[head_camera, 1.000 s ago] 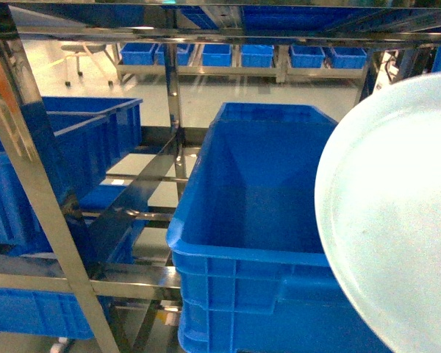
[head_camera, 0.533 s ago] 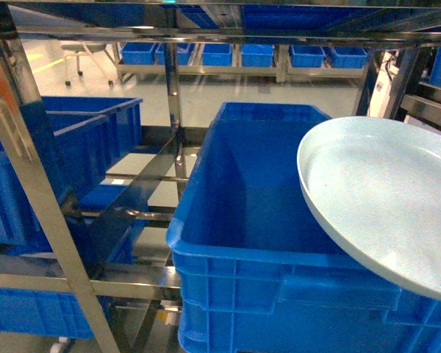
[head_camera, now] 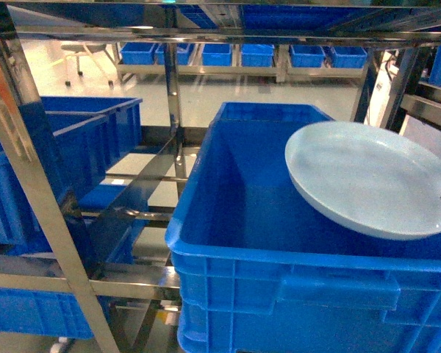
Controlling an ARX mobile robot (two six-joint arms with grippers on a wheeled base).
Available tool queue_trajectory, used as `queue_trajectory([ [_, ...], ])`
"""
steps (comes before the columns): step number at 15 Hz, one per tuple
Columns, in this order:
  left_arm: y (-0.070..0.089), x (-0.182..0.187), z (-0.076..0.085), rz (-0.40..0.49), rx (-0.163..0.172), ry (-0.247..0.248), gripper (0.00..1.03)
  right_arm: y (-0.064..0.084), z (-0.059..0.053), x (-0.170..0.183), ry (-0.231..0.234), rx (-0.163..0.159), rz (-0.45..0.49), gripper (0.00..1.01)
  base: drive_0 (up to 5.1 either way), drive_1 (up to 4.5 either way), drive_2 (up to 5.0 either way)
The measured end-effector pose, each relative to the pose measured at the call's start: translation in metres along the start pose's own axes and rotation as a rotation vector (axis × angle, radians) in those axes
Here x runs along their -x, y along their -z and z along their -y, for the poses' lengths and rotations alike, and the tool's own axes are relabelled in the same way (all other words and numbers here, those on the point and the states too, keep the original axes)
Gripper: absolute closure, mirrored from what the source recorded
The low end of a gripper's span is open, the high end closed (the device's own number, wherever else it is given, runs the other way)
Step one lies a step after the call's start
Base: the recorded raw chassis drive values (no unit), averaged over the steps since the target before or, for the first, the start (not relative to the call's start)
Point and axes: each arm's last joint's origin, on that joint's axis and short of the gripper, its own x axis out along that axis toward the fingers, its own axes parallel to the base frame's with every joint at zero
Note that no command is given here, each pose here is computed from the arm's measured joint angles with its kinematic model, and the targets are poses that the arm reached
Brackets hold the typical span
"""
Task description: Place blue tray on left shelf second layer neatly
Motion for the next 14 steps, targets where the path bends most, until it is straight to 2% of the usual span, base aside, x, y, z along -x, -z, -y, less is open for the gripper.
queue_trajectory([
  [1, 0.000, 0.000, 0.000, 0.000, 0.000, 0.000, 0.05, -0.007, -0.006, -0.001, -0.016, -0.008, 0.050, 0.91, 0.0, 0.00, 0.0],
  [2, 0.000, 0.000, 0.000, 0.000, 0.000, 0.000, 0.05, -0.011, -0.010, 0.000, -0.051, -0.015, 0.075, 0.77, 0.0, 0.00, 0.0],
  [3, 0.000, 0.000, 0.000, 0.000, 0.000, 0.000, 0.05, 0.006, -0.009, 0.025, -0.118, -0.013, -0.008, 0.51, 0.0, 0.00, 0.0],
  [4, 0.000, 0.000, 0.000, 0.000, 0.000, 0.000, 0.05, 0.038, -0.010, 0.066, -0.187, 0.009, -0.112, 0.31, 0.0, 0.00, 0.0],
  [5, 0.000, 0.000, 0.000, 0.000, 0.000, 0.000, 0.05, 0.061, -0.001, 0.097, -0.214, 0.008, -0.185, 0.18, 0.0, 0.00, 0.0],
  [6, 0.000, 0.000, 0.000, 0.000, 0.000, -0.002, 0.05, 0.079, 0.013, 0.122, -0.185, 0.001, -0.212, 0.07, 0.0, 0.00, 0.0],
  [7, 0.000, 0.000, 0.000, 0.000, 0.000, -0.001, 0.05, 0.089, 0.026, 0.138, -0.142, 0.012, -0.194, 0.01, 0.0, 0.00, 0.0],
  [8, 0.000, 0.000, 0.000, 0.000, 0.000, 0.000, 0.05, 0.099, 0.043, 0.154, -0.063, 0.064, -0.116, 0.04, 0.0, 0.00, 0.0],
  [9, 0.000, 0.000, 0.000, 0.000, 0.000, 0.000, 0.05, 0.106, 0.058, 0.160, -0.008, 0.160, 0.049, 0.03, 0.0, 0.00, 0.0],
  [10, 0.000, 0.000, 0.000, 0.000, 0.000, 0.000, 0.05, 0.110, 0.065, 0.163, 0.051, 0.282, 0.142, 0.03, 0.0, 0.00, 0.0],
  [11, 0.000, 0.000, 0.000, 0.000, 0.000, 0.000, 0.05, 0.112, 0.065, 0.163, 0.043, 0.395, 0.234, 0.05, 0.0, 0.00, 0.0],
  [12, 0.000, 0.000, 0.000, 0.001, 0.000, 0.002, 0.05, 0.116, 0.064, 0.159, 0.001, 0.490, 0.443, 0.14, 0.0, 0.00, 0.0],
  [14, 0.000, 0.000, 0.000, -0.003, 0.000, -0.003, 0.05, 0.123, 0.066, 0.160, -0.056, 0.572, 0.623, 0.30, 0.0, 0.00, 0.0],
])
